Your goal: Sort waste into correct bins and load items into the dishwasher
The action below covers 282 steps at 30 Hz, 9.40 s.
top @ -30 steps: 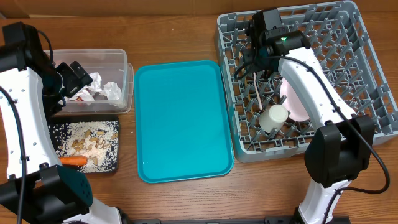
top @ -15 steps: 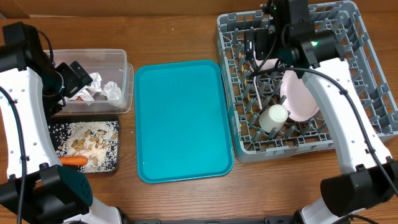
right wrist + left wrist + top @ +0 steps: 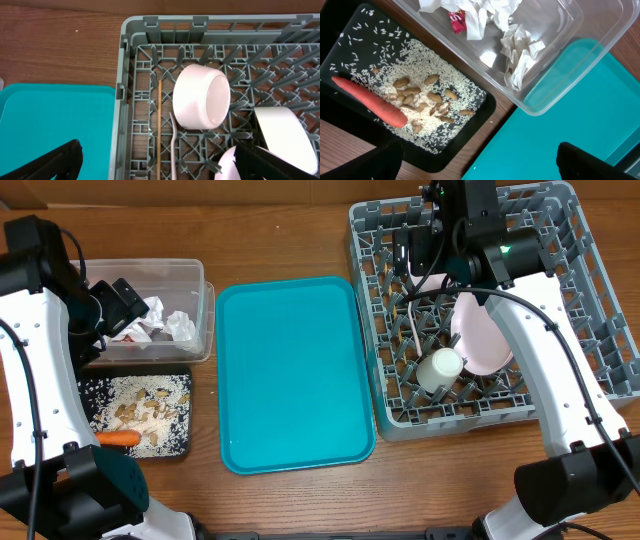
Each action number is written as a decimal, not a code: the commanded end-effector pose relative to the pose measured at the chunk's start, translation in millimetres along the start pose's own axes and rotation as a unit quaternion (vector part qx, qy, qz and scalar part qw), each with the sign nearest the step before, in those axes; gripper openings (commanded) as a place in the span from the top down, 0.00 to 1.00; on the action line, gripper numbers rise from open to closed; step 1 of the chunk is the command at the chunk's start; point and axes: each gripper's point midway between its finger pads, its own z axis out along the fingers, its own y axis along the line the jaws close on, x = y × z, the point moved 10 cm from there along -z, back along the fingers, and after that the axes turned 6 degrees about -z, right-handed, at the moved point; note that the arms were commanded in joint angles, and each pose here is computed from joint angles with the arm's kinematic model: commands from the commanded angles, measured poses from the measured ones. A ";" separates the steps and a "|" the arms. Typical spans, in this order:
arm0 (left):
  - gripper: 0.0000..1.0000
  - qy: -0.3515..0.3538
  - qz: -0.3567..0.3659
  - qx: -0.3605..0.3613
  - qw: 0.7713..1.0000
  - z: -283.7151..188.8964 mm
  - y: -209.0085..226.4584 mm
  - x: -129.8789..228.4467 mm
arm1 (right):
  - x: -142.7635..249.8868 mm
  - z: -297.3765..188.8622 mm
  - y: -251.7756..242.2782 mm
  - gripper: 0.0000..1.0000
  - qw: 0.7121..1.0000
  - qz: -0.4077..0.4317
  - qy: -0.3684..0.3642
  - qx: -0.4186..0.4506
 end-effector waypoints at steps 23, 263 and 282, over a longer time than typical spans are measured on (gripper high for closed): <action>0.00 0.005 -0.005 0.004 1.000 0.4 -1.1 2.1 | -7.1 -36.6 -1.7 0.00 0.999 0.007 -0.044 -0.002; 0.00 -0.529 0.330 0.279 0.730 100.4 75.5 221.3 | 307.9 -41.2 -38.1 0.00 0.910 0.012 -0.406 0.085; 0.00 -0.550 0.348 0.235 0.722 100.4 81.0 214.4 | 308.0 -41.1 -38.1 0.00 0.910 0.012 -0.406 0.085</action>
